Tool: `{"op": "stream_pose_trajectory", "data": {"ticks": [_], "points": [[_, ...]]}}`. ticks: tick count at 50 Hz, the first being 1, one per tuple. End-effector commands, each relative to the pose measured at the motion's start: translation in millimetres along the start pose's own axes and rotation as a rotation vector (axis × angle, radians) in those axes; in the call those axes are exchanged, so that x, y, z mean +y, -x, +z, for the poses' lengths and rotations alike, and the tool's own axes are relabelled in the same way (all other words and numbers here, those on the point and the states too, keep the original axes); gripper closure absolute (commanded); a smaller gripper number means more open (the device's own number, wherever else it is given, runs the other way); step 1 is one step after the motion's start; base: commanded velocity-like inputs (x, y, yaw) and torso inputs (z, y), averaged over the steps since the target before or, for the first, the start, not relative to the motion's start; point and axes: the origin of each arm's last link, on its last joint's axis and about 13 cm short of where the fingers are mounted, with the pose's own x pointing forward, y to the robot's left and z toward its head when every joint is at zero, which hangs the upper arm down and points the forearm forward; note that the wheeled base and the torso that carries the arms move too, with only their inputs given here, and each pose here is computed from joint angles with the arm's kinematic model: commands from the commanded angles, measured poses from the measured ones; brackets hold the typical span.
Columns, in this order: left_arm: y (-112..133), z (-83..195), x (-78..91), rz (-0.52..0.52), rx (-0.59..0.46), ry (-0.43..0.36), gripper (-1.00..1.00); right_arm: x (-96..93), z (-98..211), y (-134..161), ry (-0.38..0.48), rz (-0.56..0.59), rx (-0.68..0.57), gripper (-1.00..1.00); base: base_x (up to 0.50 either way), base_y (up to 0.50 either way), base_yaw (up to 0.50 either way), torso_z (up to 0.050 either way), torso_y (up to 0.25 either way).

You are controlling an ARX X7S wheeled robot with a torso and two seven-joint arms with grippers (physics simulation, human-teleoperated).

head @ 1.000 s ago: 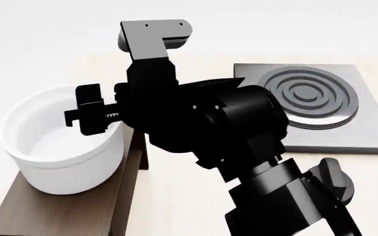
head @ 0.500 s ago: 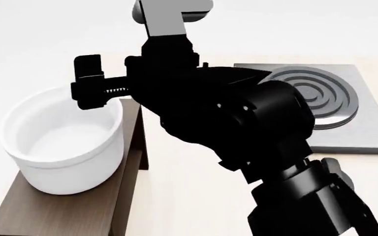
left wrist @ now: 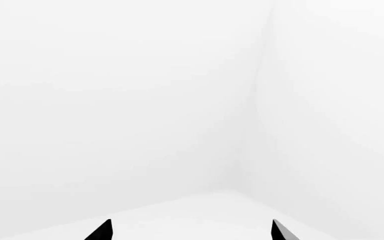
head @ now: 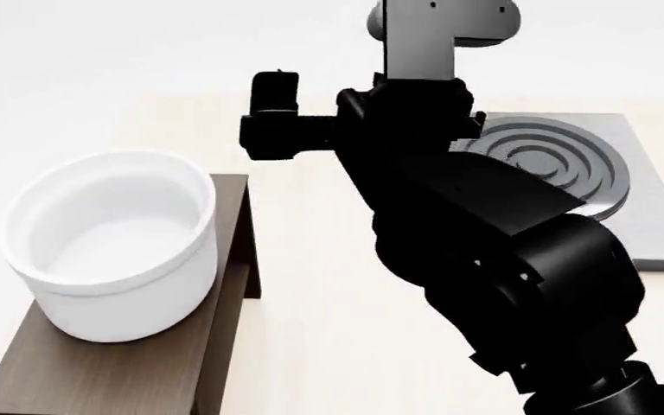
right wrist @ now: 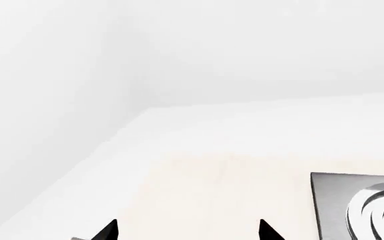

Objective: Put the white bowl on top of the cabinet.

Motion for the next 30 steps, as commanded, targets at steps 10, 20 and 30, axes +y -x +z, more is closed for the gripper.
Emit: {"op": "stream_pose_trajectory", "data": {"ticks": [10,20,30], "points": [[1,-1,-0.4,-0.003,0.0,-0.003,-1.0,-39.0,-29,24,0.077,-0.211,-0.106,-1.0,0.0,0.0,0.0,0.0,0.0],[1,-2,-0.9,-0.006,-0.002,-0.006,-1.0,-57.5,-35,39,0.112,-0.386,-0.154,-1.0,0.0,0.0,0.0,0.0,0.0],[1,-2,-1.1,-0.007,-0.003,-0.007,-1.0,-69.0,-47,56,0.156,-0.448,-0.167,-1.0,0.0,0.0,0.0,0.0,0.0]]}}
